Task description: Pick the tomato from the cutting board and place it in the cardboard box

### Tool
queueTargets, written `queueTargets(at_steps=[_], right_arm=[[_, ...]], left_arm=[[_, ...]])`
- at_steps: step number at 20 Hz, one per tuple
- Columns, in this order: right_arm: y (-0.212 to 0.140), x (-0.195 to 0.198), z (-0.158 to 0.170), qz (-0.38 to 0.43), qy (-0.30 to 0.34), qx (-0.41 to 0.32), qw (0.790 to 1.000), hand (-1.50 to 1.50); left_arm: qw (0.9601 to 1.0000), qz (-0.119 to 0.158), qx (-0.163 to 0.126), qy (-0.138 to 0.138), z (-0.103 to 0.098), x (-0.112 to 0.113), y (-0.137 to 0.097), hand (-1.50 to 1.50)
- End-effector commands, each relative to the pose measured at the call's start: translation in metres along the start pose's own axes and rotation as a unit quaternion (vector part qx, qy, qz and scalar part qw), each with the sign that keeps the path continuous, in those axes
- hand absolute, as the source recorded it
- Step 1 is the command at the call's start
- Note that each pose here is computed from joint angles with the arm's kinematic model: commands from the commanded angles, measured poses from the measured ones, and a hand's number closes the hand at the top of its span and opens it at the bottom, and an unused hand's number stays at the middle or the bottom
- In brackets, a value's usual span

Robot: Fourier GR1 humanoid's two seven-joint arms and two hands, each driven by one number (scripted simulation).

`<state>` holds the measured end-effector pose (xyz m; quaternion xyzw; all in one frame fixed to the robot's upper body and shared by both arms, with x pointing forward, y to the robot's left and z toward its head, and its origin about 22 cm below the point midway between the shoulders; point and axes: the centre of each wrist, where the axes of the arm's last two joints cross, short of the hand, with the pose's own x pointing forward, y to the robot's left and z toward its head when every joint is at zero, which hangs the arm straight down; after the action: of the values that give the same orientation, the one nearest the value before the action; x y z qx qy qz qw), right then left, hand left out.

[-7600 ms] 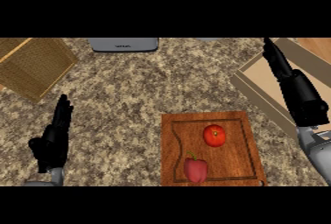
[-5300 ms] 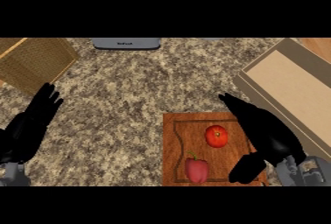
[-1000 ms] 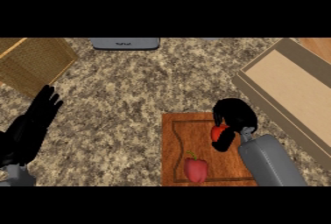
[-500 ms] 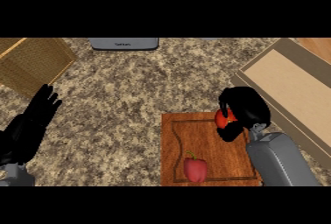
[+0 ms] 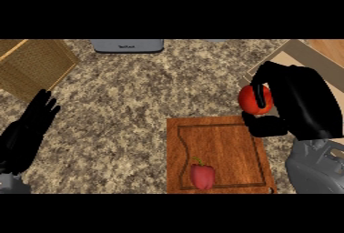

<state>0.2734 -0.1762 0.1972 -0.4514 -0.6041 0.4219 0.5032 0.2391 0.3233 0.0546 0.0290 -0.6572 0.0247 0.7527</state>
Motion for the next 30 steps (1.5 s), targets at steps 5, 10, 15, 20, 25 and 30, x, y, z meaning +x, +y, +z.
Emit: queueTargets(at_steps=[5, 10, 15, 20, 25, 30], right_arm=[[-0.063, -0.006, -0.004, -0.001, 0.091, -0.098, 0.991, 1.50], [-0.086, -0.063, -0.003, -0.010, 0.121, -0.109, 0.987, 1.50], [-0.077, -0.108, -0.030, 0.035, 0.129, -0.081, 0.988, 1.50], [-0.060, -0.116, -0.050, 0.023, 0.105, -0.092, 0.990, 1.50], [-0.031, -0.157, -0.066, 0.014, 0.114, -0.086, 0.990, 1.50], [0.001, -0.178, -0.087, -0.014, 0.107, -0.063, 0.992, 1.50]], left_arm=[[0.9999, 0.002, -0.007, -0.009, -0.002, -0.008, -0.003, 0.00], [1.0000, -0.002, 0.000, -0.007, -0.004, 0.004, 0.000, 0.00], [0.9999, 0.005, -0.012, -0.004, 0.003, -0.010, 0.007, 0.00], [0.9999, -0.001, -0.015, -0.001, -0.009, -0.007, -0.002, 0.00], [0.9999, 0.001, -0.011, -0.005, 0.007, 0.016, -0.006, 0.00], [0.9999, 0.011, -0.011, -0.005, -0.018, 0.003, 0.002, 0.00]])
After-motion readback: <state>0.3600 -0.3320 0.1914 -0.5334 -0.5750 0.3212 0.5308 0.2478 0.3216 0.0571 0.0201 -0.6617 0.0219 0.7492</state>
